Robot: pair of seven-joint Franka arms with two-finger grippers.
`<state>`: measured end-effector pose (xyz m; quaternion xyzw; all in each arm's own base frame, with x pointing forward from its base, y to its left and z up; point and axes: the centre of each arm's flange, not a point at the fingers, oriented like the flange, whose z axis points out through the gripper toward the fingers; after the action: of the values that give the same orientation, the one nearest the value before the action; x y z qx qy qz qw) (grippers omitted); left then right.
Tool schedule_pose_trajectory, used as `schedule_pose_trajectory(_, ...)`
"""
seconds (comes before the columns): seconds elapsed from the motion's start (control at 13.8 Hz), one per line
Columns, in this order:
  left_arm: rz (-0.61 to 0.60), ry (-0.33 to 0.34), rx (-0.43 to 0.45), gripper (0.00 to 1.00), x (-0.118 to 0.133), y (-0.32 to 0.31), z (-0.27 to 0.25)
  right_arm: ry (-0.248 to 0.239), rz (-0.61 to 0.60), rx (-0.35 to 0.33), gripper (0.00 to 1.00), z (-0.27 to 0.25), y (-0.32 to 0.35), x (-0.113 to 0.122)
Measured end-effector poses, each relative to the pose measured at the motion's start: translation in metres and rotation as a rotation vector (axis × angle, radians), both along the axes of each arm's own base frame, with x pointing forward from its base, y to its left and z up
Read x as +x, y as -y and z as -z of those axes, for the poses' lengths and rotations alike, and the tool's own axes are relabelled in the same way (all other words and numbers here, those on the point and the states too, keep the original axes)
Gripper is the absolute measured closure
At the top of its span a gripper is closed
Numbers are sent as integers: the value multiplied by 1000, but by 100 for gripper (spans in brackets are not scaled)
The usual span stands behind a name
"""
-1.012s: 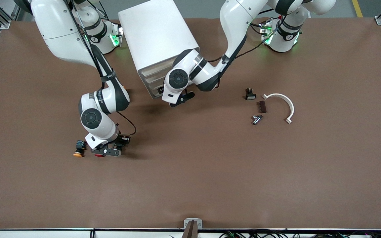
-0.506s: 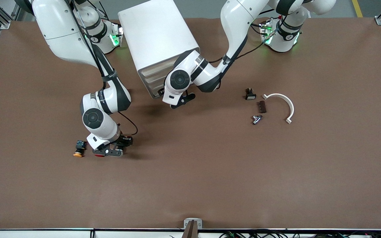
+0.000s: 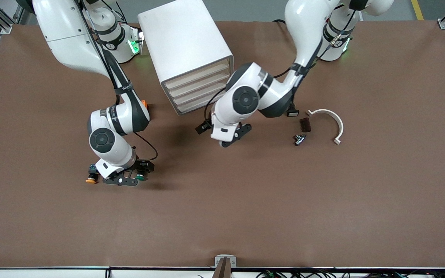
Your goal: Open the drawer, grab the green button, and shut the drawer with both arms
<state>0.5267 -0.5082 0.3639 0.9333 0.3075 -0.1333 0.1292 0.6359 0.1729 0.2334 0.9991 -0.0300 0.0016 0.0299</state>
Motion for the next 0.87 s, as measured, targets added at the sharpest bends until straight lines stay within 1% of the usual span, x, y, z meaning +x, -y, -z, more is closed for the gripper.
schedule_pose_trajectory(0.14,14,89,39,0,14,-26,-47,-32,-20,-7,0,-25,15,8)
schedule_pose_trajectory(0.36,50,165,124,0,18,-69,-116,-86,-42,-14,0,-63,44,17)
schedule_pose_trajectory(0.51,103,193,154,0,19,-106,-160,-111,-56,-13,0,-89,59,18)
schedule_pose_trajectory(0.65,166,204,160,0,26,-153,-195,-135,-60,-11,0,-113,73,15)
schedule_pose_trajectory(0.87,272,189,169,0,38,-228,-220,-140,-53,-3,0,-151,96,9)
